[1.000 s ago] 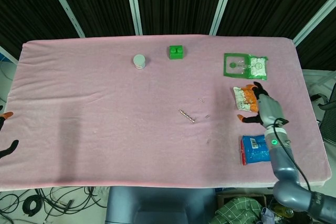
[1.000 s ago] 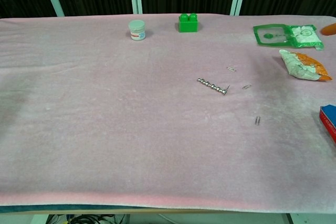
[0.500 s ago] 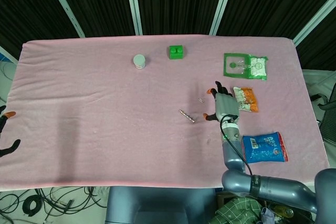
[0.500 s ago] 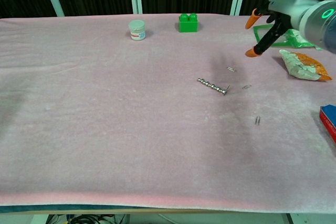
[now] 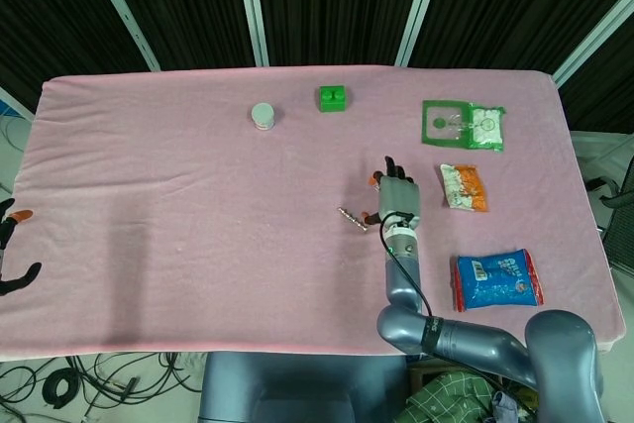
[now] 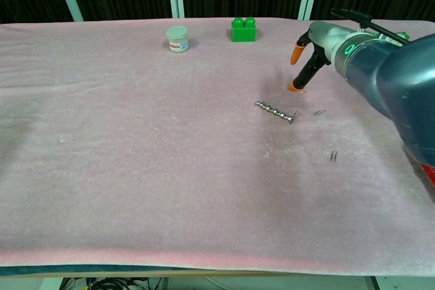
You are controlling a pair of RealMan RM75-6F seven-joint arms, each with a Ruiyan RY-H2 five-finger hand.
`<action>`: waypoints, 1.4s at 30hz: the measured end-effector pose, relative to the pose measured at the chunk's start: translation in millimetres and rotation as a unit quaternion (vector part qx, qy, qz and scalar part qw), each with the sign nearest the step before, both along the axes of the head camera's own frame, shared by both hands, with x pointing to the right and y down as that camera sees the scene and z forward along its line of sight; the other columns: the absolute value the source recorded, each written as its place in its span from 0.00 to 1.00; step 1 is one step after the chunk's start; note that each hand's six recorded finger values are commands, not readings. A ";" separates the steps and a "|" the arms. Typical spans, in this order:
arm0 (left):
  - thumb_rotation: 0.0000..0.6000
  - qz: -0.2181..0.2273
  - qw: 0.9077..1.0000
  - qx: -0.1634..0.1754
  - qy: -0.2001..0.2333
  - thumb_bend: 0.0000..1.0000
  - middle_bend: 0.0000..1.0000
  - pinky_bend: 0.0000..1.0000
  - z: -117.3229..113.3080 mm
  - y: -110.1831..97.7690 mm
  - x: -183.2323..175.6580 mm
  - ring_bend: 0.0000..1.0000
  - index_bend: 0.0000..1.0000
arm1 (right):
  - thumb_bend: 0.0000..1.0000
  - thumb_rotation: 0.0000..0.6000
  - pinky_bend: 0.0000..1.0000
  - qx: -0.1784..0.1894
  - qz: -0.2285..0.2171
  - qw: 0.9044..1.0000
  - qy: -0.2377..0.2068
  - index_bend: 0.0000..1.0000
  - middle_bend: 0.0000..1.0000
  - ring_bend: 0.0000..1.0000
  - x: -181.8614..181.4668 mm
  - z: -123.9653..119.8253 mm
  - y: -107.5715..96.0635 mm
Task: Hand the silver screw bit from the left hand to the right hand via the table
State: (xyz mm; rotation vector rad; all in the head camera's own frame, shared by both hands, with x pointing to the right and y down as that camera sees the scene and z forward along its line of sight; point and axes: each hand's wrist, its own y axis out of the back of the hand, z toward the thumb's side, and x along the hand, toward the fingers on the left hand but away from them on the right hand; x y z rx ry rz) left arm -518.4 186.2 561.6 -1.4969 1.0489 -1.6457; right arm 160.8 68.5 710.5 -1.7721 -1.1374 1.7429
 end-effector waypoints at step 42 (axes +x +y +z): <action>1.00 -0.009 1.000 0.006 -0.005 0.26 0.04 0.00 3.8 -4.7 -3.5 0.00 0.25 | 0.14 1.00 0.21 -0.031 0.056 0.997 -0.034 0.50 0.02 0.08 -37.3 49.2 9.2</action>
